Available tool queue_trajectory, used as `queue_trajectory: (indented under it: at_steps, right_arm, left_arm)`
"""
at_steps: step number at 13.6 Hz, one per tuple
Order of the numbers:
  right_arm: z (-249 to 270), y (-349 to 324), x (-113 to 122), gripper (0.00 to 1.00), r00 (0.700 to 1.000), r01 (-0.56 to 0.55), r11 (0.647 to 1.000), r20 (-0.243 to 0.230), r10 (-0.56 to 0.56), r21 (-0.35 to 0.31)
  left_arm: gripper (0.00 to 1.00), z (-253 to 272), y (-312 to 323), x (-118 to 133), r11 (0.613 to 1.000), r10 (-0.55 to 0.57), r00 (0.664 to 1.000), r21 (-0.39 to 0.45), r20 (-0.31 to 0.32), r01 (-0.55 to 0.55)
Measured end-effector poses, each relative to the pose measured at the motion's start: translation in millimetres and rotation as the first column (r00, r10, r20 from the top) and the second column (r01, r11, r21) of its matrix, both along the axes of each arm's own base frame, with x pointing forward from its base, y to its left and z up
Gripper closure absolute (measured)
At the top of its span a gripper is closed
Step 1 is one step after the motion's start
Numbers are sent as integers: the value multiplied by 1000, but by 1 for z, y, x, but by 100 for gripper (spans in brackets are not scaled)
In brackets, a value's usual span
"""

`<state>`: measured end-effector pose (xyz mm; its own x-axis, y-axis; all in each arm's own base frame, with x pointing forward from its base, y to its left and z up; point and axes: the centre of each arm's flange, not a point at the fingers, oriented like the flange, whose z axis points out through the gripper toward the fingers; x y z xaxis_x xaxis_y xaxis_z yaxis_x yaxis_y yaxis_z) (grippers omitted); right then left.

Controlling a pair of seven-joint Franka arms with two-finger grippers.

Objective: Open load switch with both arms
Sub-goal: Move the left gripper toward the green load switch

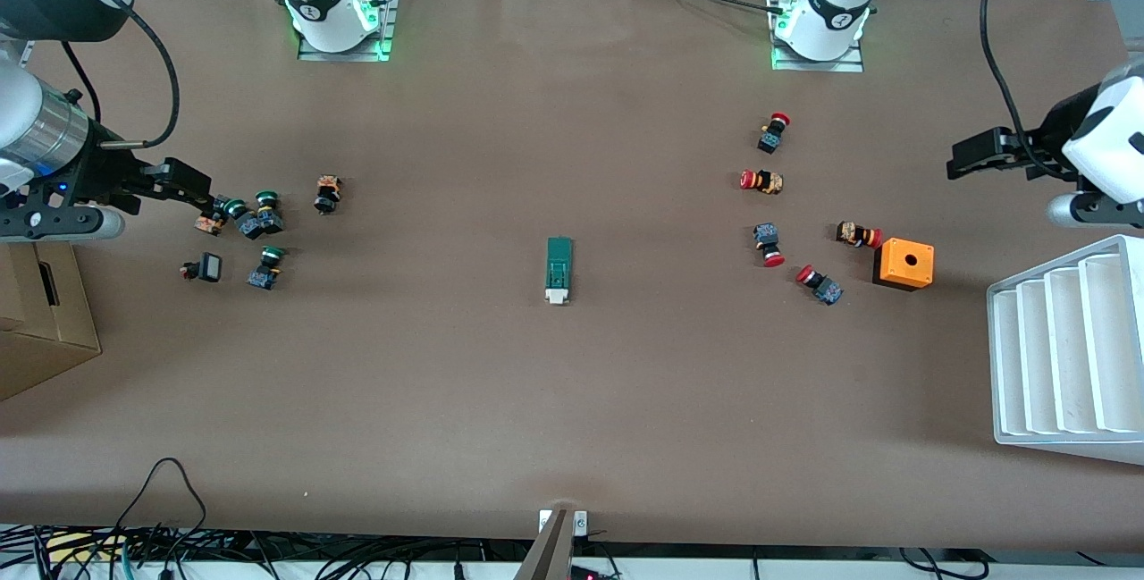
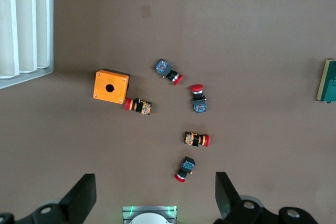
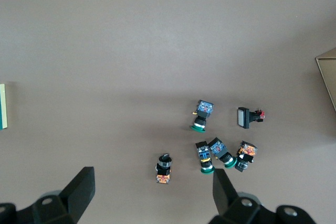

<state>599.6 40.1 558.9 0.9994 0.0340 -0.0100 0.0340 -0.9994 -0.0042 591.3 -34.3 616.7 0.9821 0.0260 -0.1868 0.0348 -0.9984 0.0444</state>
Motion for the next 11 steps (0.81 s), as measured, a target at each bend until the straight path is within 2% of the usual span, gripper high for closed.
queue_trajectory:
  at_steps: [4,11]
  right_arm:
    - [2,0,0,0,1000,0,1000,5,0,0]
    - [2,0,1,0,1000,0,1000,5,0,0]
  left_arm:
    - [0,6,-1,-14,1000,3,1000,0,-2,-3]
    - [0,-1,-12,-17,999,-13,1000,-42,-21,12]
